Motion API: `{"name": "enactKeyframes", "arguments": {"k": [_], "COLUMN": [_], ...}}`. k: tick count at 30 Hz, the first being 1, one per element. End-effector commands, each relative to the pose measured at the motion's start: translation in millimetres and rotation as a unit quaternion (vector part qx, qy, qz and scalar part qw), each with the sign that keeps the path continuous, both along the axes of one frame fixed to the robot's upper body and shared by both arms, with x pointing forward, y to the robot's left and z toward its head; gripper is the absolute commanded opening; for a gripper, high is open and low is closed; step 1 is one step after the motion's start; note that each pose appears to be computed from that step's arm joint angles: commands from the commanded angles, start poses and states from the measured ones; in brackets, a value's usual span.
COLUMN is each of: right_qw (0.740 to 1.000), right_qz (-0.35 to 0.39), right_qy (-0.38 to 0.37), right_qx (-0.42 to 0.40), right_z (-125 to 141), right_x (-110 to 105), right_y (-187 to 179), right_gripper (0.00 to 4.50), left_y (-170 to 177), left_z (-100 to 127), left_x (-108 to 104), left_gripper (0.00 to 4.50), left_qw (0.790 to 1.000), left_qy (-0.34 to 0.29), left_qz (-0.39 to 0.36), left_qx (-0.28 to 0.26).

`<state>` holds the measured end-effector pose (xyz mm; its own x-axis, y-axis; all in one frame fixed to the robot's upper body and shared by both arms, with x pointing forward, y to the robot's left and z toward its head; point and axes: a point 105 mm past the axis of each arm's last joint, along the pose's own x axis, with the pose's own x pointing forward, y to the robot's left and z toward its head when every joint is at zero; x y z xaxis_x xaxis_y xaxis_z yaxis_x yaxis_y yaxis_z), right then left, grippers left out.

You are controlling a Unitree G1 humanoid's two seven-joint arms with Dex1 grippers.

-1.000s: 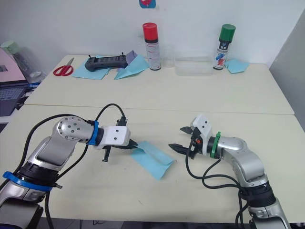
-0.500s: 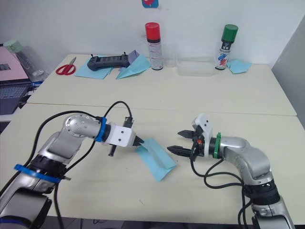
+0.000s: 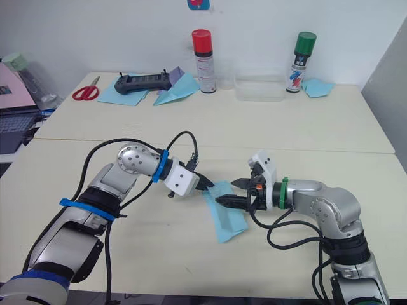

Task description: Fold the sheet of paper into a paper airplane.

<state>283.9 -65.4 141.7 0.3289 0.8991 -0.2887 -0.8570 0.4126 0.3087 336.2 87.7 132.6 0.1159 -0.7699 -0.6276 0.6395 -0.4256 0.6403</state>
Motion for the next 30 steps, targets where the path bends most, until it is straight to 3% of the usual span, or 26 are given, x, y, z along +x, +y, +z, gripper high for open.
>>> {"name": "enactKeyframes", "arguments": {"k": [1, 7, 10, 13, 18, 21, 24, 30], "right_qw": [1.000, 0.999, 0.999, 0.999, 0.999, 0.999, 0.999, 0.998], "right_qz": [-0.010, -0.018, -0.013, -0.012, -0.007, -0.002, 0.002, 0.007], "right_qy": [-0.019, -0.031, -0.033, -0.030, -0.027, -0.028, -0.029, -0.033], "right_qx": [0.004, -0.008, -0.007, -0.008, -0.018, -0.016, -0.024, -0.048], "right_z": [7.1, 8.6, 12.0, 12.1, 7.9, 8.5, 7.8, 1.6], "right_x": [4.3, 5.5, -0.8, -5.5, -11.0, -12.8, -13.1, -12.9], "right_y": [-5.7, -11.2, -9.8, -8.3, -7.1, -6.7, -6.8, -6.8], "right_gripper": [4.50, 4.50, 4.50, 4.50, 4.50, 4.50, 4.50, 4.50], "left_y": [0.6, 27.0, 43.6, 50.0, 46.9, 43.9, 35.9, 11.8], "left_z": [16.8, 29.5, 37.4, 37.4, 31.6, 28.7, 21.2, -16.0], "left_x": [3.2, 10.3, 6.8, -4.0, -23.5, -32.1, -42.2, -60.9], "left_gripper": [1.70, 3.63, 4.49, 4.49, 4.49, 3.85, 2.89, 0.89], "left_qw": [1.000, 0.997, 0.985, 0.966, 0.908, 0.881, 0.857, 0.856], "left_qy": [-0.020, -0.012, 0.033, 0.078, 0.177, 0.210, 0.245, 0.273], "left_qz": [0.001, 0.065, 0.129, 0.182, 0.269, 0.299, 0.317, 0.324], "left_qx": [-0.024, -0.048, -0.107, -0.164, -0.266, -0.301, -0.325, -0.297]}}
